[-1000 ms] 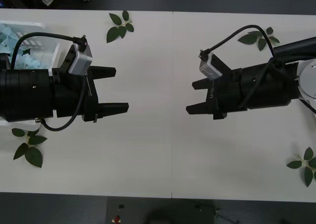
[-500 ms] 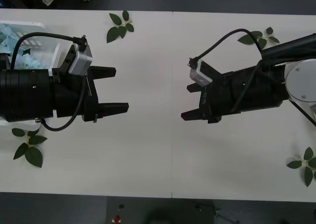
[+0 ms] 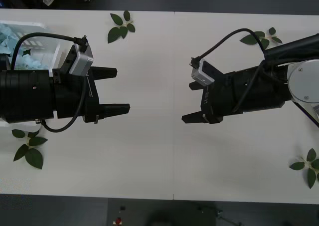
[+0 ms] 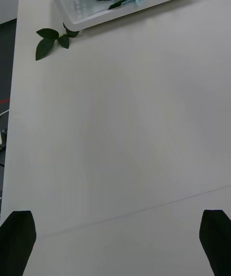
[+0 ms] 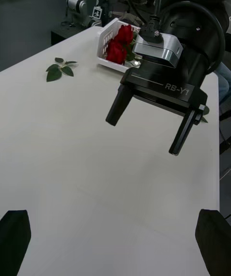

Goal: Put the red flowers into the right box and the blue flowers into the left box

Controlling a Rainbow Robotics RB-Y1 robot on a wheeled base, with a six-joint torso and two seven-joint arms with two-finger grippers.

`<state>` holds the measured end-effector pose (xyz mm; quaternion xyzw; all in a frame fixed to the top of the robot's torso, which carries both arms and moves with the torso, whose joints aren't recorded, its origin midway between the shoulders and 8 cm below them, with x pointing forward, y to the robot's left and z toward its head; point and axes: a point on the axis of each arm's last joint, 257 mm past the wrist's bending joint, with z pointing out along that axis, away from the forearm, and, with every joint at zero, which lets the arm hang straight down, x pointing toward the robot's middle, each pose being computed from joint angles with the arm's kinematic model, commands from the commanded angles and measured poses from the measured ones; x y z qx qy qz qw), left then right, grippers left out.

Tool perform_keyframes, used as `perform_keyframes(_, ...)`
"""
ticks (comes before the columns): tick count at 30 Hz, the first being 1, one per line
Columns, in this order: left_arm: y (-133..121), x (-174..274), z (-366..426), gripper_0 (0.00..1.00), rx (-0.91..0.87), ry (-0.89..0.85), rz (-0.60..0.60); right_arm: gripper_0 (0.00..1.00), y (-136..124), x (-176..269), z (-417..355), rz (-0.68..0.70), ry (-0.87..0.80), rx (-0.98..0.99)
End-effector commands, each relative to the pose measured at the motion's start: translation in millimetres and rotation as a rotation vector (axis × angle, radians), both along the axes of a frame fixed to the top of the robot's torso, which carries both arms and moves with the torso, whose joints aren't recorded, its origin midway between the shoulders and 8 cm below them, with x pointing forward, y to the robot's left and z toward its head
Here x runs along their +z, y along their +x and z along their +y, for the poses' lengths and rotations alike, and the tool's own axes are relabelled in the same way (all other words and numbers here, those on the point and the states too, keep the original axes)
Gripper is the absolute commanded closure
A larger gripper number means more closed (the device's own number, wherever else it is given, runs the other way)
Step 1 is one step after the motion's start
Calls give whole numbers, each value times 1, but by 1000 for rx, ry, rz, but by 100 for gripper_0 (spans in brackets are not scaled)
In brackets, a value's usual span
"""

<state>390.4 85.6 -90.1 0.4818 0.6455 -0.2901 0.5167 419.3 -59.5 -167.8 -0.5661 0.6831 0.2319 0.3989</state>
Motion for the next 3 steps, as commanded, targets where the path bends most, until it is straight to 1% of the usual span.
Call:
perform_keyframes(1,-3,13,-6,0,-18,-1,-40,0,2,23,6,-88,5,41)
perform_keyframes(3,-3,13,-6,0,-18,-1,-40,0,2,23,6,-88,5,41)
